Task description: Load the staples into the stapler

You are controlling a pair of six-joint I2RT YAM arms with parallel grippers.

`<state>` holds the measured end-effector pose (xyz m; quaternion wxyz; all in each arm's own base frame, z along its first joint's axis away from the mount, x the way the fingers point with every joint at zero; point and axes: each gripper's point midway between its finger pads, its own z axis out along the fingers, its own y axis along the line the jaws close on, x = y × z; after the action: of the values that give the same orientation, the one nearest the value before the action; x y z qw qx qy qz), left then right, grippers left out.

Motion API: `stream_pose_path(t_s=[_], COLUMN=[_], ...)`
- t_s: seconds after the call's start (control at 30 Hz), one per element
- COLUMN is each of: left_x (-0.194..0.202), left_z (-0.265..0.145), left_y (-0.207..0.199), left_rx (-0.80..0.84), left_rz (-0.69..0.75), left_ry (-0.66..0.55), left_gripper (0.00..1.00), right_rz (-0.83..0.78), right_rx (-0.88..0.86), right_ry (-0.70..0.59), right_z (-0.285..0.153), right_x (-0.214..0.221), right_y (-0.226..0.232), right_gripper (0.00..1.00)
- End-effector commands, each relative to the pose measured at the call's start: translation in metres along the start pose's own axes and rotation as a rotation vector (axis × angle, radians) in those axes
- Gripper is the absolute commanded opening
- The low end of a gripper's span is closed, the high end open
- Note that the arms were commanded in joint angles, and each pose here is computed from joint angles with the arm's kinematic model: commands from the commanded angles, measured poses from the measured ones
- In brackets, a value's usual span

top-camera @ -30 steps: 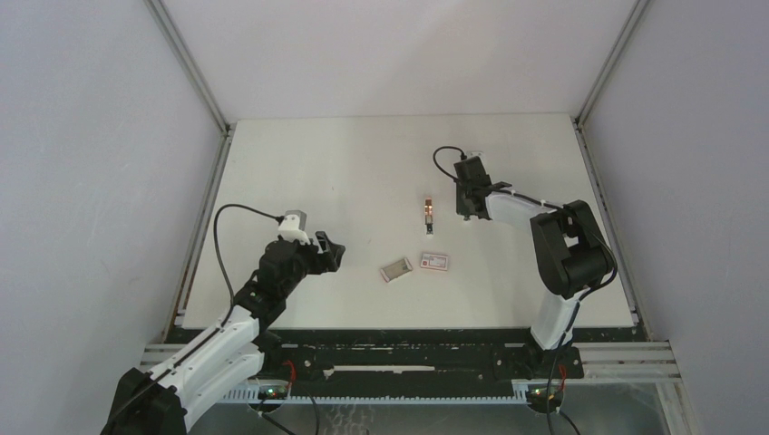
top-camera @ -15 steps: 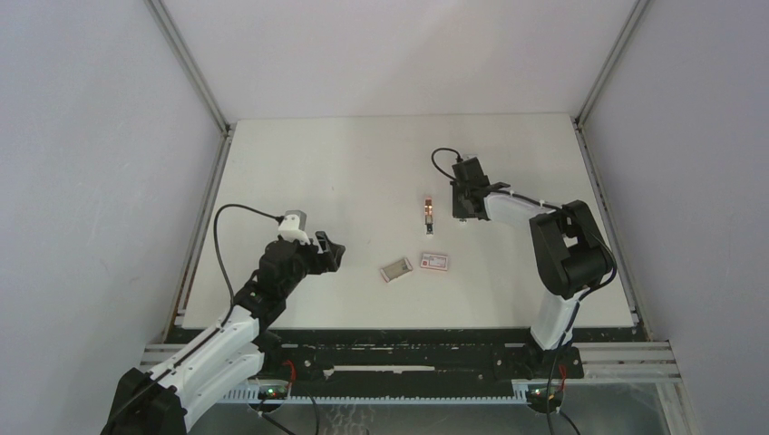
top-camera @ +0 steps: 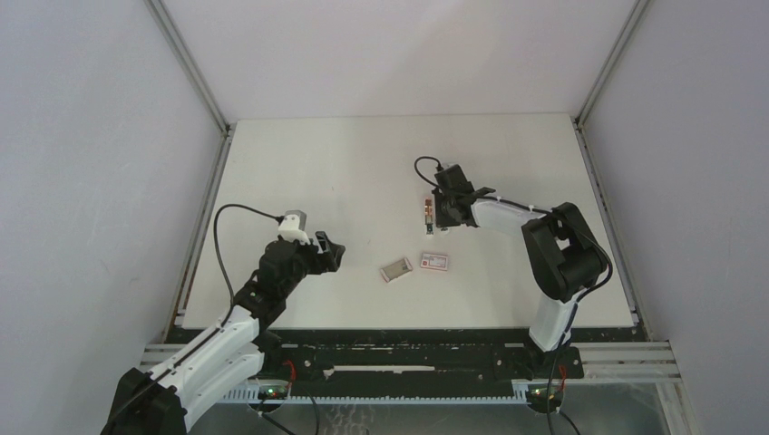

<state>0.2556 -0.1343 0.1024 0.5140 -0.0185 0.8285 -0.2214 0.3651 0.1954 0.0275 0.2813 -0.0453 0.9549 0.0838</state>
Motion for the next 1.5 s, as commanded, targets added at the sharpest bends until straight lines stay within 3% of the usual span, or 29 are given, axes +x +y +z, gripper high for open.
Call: stream_pose_path(t_s=[0.0,0.33,0.63,1.47], left_x=[-0.003,-0.003,-0.003,-0.003], left_z=[0.000,0.000,0.000,0.000], left_y=[0.002,0.002,0.002,0.001], left_rx=[-0.003,0.001,-0.002,0.006], left_rz=[0.014,0.012,0.011,0.008], left_ry=[-0.024,-0.021,-0.025,-0.025], left_gripper=[0.80,0.80,0.80,0.80], right_rz=[0.038,-0.030,-0.022,0.014], right_rx=[-0.086,0.001,0.142,0.169], right_ry=[-0.030,-0.167,-0.217,-0.171], right_z=[-0.021,-0.045,-0.031,-0.012], right_x=[-0.009,-0.026,-0.026,-0.011], right_y=[0.026,0.023,0.008,0.005], right_gripper=[0.14,0.13,0.13,0.13])
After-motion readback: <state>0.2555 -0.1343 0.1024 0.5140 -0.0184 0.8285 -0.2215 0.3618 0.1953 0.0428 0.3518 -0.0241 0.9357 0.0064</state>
